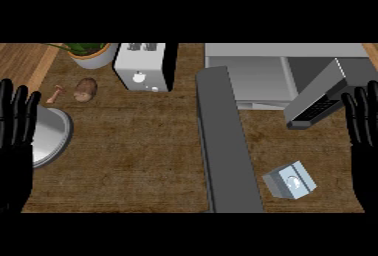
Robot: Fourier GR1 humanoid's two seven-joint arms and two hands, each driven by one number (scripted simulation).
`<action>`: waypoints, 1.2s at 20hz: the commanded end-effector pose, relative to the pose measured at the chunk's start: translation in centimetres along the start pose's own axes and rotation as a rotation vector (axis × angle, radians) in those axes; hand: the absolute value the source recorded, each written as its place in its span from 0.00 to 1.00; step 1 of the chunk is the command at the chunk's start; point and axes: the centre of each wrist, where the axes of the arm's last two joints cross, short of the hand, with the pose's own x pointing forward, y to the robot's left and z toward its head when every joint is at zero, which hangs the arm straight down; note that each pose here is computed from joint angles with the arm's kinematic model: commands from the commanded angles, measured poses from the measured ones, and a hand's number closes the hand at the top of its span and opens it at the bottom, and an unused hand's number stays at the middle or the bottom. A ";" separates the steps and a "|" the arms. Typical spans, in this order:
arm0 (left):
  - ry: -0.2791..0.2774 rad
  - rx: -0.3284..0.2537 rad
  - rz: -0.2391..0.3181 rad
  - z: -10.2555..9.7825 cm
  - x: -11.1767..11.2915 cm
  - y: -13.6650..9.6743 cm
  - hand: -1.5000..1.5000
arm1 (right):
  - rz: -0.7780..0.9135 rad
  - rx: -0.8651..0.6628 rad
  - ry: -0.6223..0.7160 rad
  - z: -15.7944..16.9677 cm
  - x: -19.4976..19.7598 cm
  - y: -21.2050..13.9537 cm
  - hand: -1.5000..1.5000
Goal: Pick up the milk, place it into the microwave and close the microwave
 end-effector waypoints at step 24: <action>0.157 -0.055 0.200 7.8 -3.2 -12.3 0.00 | 0.058 0.010 0.195 17.4 0.0 1.1 0.00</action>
